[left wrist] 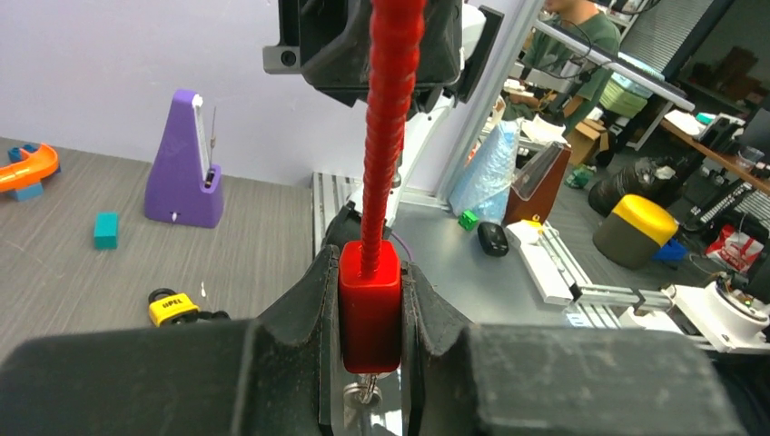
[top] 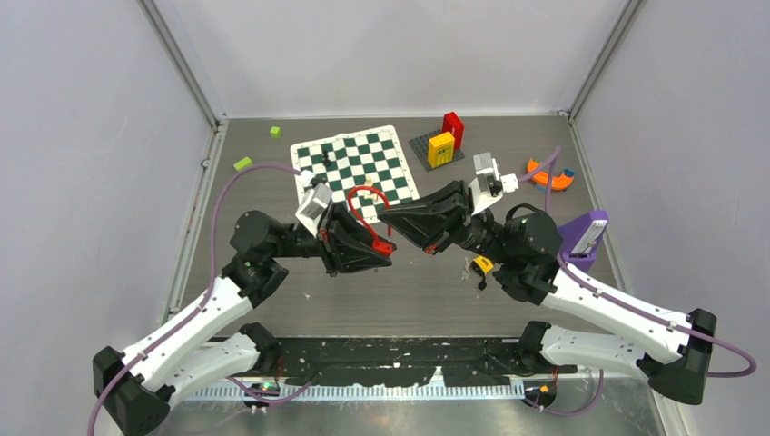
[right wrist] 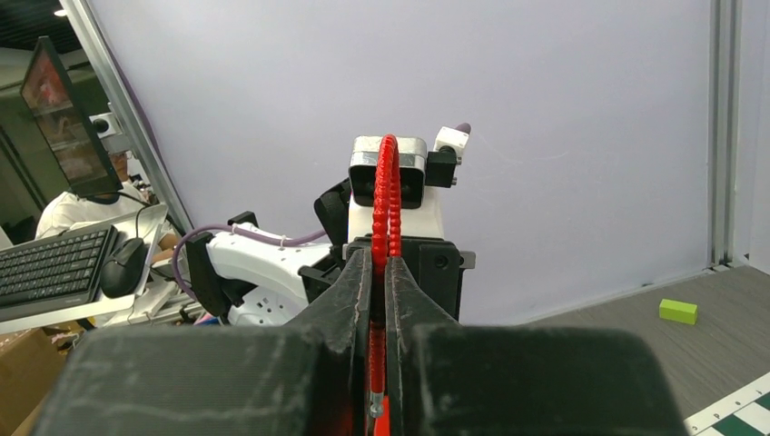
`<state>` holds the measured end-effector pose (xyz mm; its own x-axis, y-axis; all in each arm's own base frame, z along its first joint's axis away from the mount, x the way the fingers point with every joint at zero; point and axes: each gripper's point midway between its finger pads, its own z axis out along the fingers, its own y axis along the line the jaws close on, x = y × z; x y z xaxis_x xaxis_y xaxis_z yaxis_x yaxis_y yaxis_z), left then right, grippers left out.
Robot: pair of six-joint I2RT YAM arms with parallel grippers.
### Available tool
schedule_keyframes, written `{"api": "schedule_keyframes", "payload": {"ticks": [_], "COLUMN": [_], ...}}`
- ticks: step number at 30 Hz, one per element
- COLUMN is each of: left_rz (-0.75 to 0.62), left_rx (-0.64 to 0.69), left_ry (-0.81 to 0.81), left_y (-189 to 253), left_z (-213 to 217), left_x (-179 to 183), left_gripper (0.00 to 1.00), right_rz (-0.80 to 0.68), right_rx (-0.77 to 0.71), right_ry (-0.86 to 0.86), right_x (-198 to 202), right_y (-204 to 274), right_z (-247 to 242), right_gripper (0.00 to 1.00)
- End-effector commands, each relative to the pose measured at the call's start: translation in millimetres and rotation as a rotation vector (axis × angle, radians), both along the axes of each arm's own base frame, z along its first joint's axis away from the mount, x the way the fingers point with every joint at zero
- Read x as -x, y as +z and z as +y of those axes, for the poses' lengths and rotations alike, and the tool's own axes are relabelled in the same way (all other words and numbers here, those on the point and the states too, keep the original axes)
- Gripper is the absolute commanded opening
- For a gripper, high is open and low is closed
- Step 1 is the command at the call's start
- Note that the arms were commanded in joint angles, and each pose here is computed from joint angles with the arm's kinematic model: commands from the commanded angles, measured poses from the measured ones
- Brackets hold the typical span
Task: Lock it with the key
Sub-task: Lock the lock.
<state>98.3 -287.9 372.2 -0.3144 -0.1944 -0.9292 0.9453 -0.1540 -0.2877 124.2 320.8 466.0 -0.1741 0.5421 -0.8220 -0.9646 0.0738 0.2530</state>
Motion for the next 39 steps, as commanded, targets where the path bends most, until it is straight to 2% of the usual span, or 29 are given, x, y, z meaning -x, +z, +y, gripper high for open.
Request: {"api": "schedule_keyframes", "payload": {"ticks": [1,17,39], "left_rz": [-0.134,-0.301,-0.263], "left_rx": [0.018,0.126,0.232], "left_ry": [-0.04,-0.034,0.075], "left_y": [10.1,17.9,42.8], "left_z": [1.1,6.3,12.9], "left_x": [9.3,15.4,5.4], "left_gripper": [0.0,0.0,0.0], "right_rz": [-0.034,-0.103,-0.087], "right_rx": [-0.042,-0.068,-0.056], "right_ry": [-0.001,0.09,0.099], "right_x": [3.6,19.2,19.2], "right_y": [10.8,-13.0,-23.7], "right_z": [-1.6,5.2,8.7], "right_gripper": [0.05,0.05,0.05]}}
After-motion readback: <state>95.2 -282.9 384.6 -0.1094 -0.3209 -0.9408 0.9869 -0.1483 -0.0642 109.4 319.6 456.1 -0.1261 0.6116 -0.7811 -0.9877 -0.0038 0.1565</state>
